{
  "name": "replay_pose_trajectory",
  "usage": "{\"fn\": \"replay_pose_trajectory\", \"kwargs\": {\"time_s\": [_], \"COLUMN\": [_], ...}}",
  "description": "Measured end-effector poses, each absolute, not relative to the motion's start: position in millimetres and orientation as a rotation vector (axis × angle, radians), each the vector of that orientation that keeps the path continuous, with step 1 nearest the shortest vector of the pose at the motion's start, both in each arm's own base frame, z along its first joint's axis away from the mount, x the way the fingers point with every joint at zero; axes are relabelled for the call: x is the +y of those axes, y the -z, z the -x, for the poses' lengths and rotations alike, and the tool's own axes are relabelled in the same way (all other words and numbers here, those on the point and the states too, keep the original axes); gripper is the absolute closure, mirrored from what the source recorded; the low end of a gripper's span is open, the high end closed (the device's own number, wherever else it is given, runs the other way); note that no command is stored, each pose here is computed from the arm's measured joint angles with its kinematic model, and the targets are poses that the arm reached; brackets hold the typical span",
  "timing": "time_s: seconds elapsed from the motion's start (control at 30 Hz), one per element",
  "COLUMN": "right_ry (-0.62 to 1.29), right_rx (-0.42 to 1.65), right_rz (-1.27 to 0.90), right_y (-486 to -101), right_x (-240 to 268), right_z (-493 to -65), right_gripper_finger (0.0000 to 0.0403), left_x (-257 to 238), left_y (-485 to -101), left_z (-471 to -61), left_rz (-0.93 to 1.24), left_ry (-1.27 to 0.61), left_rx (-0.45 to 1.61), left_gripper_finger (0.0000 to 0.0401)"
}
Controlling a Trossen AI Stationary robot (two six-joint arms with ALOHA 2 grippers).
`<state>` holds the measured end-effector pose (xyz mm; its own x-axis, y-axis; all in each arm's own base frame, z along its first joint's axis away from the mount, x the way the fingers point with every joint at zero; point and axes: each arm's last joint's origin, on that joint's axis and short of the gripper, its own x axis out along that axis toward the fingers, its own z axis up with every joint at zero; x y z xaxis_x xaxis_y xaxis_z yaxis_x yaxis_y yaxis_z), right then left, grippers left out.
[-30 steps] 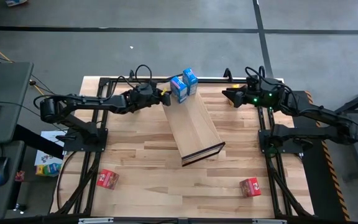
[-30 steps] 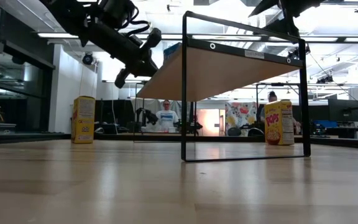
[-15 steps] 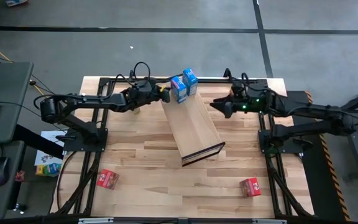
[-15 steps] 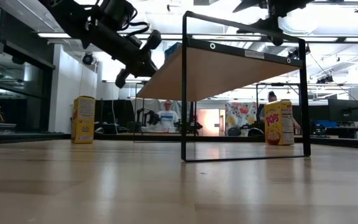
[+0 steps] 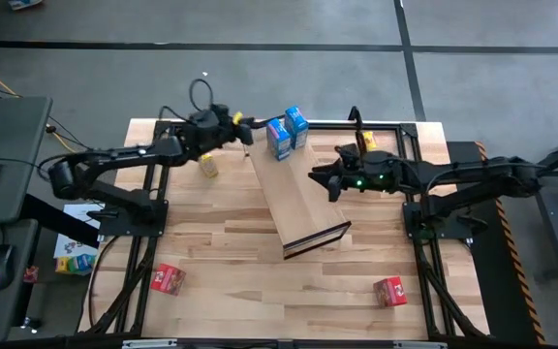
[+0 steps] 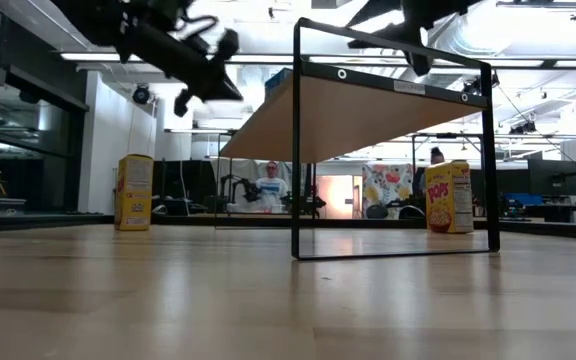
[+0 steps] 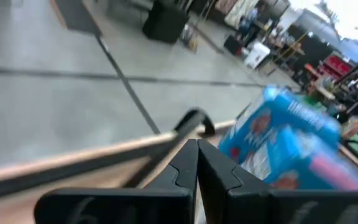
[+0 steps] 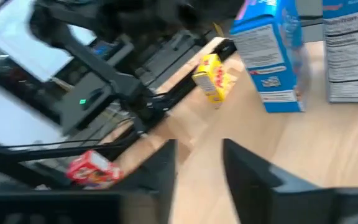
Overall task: Stack cereal on shelf
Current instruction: Put the blue cereal box on the shelf aligned with the other blue cereal box
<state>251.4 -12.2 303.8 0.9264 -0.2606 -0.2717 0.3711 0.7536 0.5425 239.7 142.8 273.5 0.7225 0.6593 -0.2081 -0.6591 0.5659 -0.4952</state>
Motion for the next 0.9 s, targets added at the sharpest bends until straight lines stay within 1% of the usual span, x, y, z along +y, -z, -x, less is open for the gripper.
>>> {"fn": "replay_pose_trajectory", "kwargs": {"time_s": [0.07, 0.1, 0.13, 0.23, 0.3, 0.37, 0.47, 0.53, 0.73, 0.9], "right_ry": [0.375, 0.384, 0.395, 0.398, 0.401, 0.422, 0.444, 0.48, 0.521, 0.556], "right_rx": [0.19, 0.195, 0.194, 0.196, 0.226, 0.276, 0.42, 0.494, 0.649, 0.676], "right_rz": [-0.602, -0.589, -0.569, -0.485, -0.381, -0.209, 0.093, 0.193, 0.332, 0.318], "right_y": [-298.7, -295.7, -293.0, -287.7, -289.5, -293.3, -294.1, -292.9, -278.9, -269.5], "right_x": [-10.3, -9.5, -8.8, -6.6, -3.5, 0.6, 3.8, 2.4, -13.7, -27.1], "right_z": [-257.2, -260.4, -264.2, -276.5, -288.0, -300.5, -319.7, -331.6, -356.6, -369.9], "right_gripper_finger": [0.0357, 0.0379, 0.039, 0.0387, 0.0398, 0.0399, 0.0401, 0.0401, 0.0402, 0.0402], "left_x": [142.3, 141.6, 140.4, 135.0, 131.8, 129.1, 126.9, 126.5, 126.5, 126.5], "left_y": [-284.2, -289.2, -294.4, -308.1, -314.4, -319.2, -322.3, -322.9, -322.8, -322.7], "left_z": [-228.4, -223.1, -218.5, -207.5, -202.2, -198.5, -195.4, -194.8, -194.8, -194.9], "left_rz": [0.557, 0.543, 0.53, 0.502, 0.486, 0.478, 0.476, 0.476, 0.478, 0.505], "left_ry": [-0.786, -0.79, -0.791, -0.781, -0.775, -0.768, -0.764, -0.763, -0.764, -0.762], "left_rx": [-0.018, -0.028, -0.043, -0.09, -0.112, -0.131, -0.142, -0.145, -0.144, -0.154], "left_gripper_finger": [0.0401, 0.0401, 0.0401, 0.0401, 0.0401, 0.0401, 0.0401, 0.0401, 0.0401, 0.0401]}}
